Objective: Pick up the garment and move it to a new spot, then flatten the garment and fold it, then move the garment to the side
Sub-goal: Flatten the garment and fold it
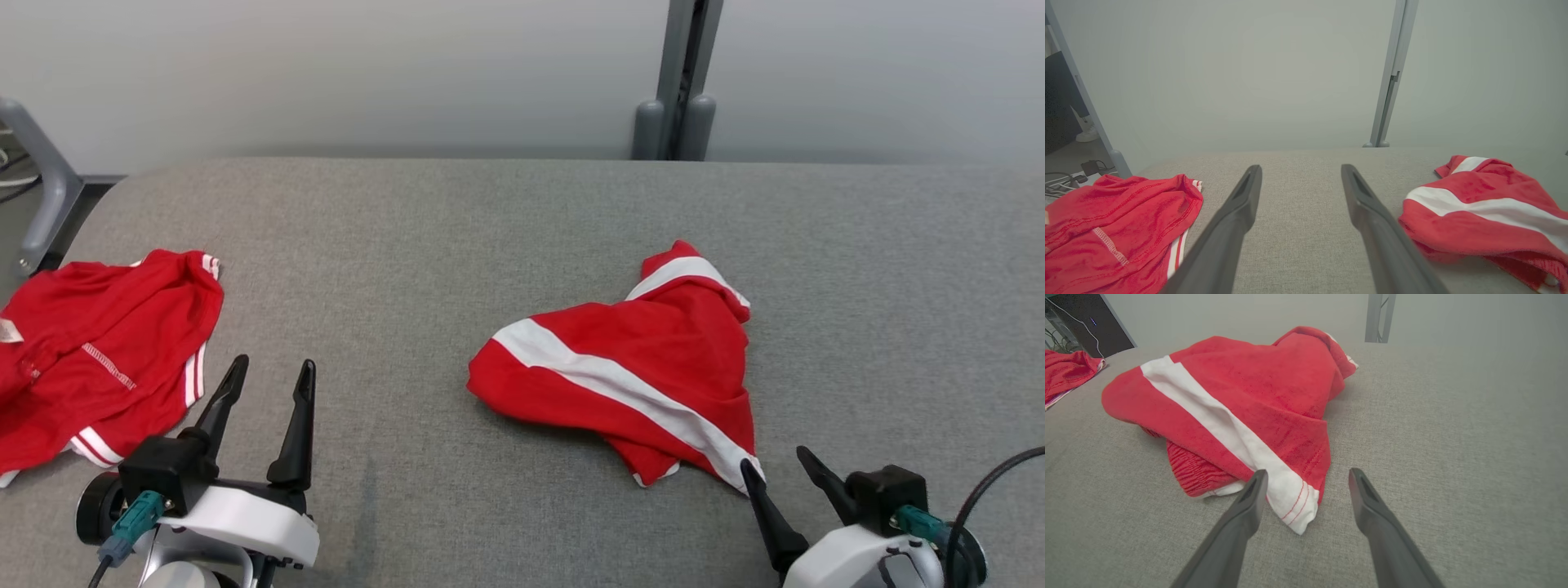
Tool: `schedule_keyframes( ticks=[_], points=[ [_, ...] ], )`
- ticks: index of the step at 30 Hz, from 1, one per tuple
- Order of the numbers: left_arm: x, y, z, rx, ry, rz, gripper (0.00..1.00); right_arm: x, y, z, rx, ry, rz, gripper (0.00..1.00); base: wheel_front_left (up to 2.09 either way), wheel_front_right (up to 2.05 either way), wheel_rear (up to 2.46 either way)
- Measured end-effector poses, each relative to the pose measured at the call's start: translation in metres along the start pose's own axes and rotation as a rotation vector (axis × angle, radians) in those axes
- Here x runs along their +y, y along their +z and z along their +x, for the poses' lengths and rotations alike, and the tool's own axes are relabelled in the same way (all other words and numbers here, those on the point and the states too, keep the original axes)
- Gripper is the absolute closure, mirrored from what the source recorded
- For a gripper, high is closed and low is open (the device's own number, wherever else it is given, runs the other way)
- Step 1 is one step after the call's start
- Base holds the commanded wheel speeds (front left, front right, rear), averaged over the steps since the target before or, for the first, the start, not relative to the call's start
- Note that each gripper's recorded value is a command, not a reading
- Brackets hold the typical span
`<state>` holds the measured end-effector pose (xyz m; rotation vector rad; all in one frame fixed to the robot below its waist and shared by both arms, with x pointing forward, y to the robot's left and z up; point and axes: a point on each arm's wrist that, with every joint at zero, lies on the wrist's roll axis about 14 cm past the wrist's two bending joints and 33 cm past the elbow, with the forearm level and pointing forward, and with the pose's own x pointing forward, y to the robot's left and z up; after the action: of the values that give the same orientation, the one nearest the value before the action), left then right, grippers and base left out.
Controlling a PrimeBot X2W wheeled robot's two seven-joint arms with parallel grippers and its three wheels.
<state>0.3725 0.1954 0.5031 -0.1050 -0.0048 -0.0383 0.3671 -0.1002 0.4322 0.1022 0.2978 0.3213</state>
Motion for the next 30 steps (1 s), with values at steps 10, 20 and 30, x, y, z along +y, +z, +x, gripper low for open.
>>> schedule_keyframes(
  ticks=[10,20,30],
  points=[
    [0.019,-0.021,0.009,0.044,0.054,0.001,0.0,0.011,-0.054,0.036,0.201,0.064,0.021,0.01,0.0,0.0,0.0],
    [0.018,-0.024,0.014,0.047,0.052,0.002,0.0,-0.002,-0.016,0.046,0.066,0.047,-0.009,1.0,0.0,0.0,0.0],
    [0.002,-0.02,0.028,0.031,0.001,0.017,0.0,-0.066,0.1,0.024,-0.223,-0.107,-0.156,1.0,0.0,0.0,0.0]
  ],
)
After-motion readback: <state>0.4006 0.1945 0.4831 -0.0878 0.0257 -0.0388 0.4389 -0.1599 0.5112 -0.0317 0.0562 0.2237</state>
